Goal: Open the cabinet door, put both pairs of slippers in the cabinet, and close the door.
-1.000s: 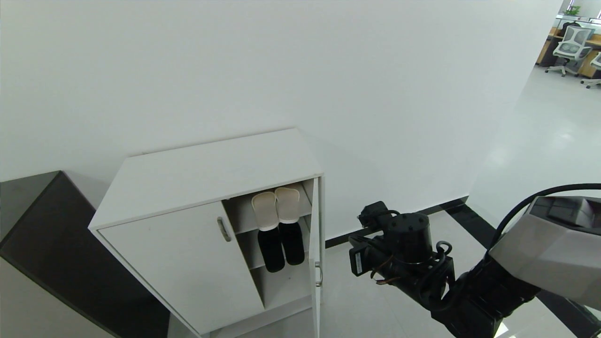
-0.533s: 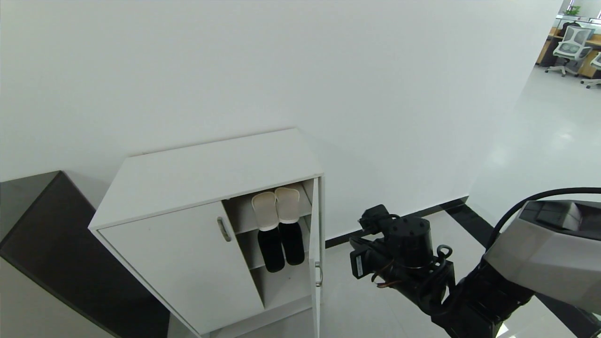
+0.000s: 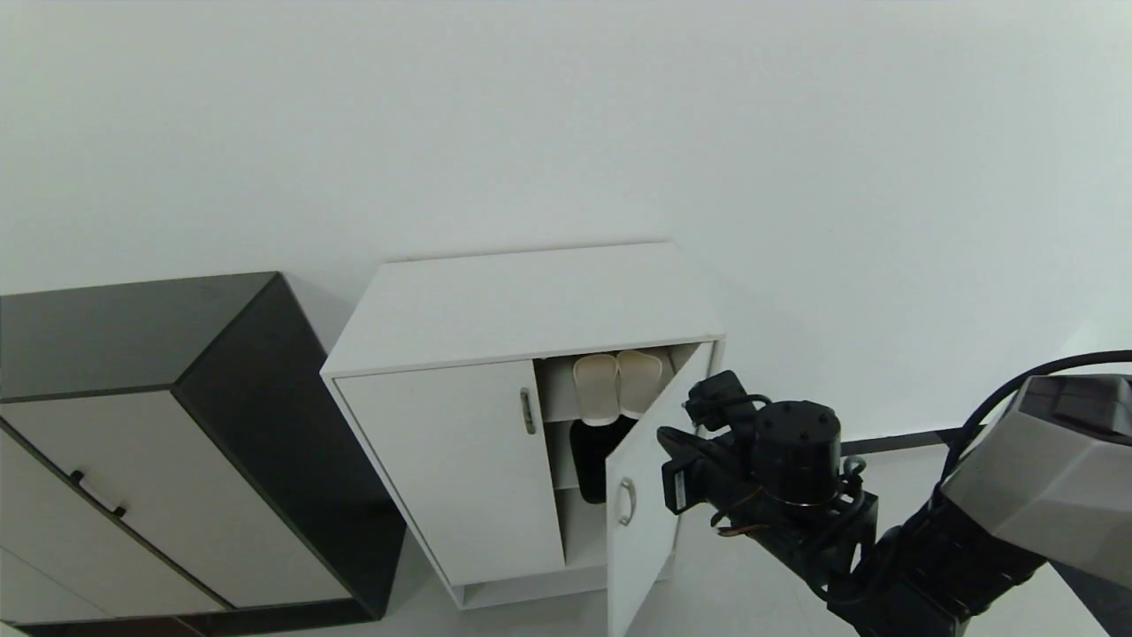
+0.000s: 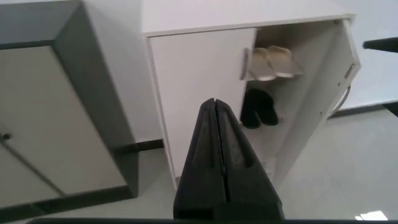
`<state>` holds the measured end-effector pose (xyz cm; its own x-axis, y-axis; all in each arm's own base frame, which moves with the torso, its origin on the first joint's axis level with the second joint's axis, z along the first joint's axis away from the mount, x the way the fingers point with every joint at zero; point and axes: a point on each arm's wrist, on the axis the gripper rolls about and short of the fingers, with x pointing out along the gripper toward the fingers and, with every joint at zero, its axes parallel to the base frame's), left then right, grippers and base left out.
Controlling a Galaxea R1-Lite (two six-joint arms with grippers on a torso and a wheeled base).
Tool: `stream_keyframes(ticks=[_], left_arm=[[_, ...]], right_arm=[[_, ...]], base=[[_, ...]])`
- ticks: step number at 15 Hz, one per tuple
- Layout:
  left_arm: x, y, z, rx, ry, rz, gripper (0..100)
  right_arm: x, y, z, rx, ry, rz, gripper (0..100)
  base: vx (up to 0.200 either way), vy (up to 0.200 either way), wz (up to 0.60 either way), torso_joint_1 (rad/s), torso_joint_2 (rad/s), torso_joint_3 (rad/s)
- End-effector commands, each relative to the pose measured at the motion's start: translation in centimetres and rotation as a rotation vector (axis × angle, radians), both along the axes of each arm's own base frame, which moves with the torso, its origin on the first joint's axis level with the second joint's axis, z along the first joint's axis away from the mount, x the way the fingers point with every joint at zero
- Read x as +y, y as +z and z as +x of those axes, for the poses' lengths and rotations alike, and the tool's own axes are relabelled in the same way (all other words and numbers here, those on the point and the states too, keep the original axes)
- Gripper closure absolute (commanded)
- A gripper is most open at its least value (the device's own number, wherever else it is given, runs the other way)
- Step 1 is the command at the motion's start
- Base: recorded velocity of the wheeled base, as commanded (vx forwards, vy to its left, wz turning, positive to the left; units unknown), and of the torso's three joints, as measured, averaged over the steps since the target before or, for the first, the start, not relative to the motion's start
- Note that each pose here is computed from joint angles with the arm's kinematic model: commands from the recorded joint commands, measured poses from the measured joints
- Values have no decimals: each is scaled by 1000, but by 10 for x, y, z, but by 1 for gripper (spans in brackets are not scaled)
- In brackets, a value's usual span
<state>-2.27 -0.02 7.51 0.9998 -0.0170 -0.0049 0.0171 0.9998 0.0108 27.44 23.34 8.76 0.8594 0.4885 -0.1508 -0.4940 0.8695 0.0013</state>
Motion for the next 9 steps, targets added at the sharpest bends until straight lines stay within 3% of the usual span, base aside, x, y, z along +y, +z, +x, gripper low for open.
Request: stream_keyframes(ticks=[1,9], left_arm=[[0,0,0,-2,2,0,100],[0,0,0,0,2,0,100]], right_arm=[[-5,9,-6,-23,0,14,100],[-8,6,-12,-25,68,30,100]], base=[[0,0,0,0,0,0],[0,0,0,0,0,0]])
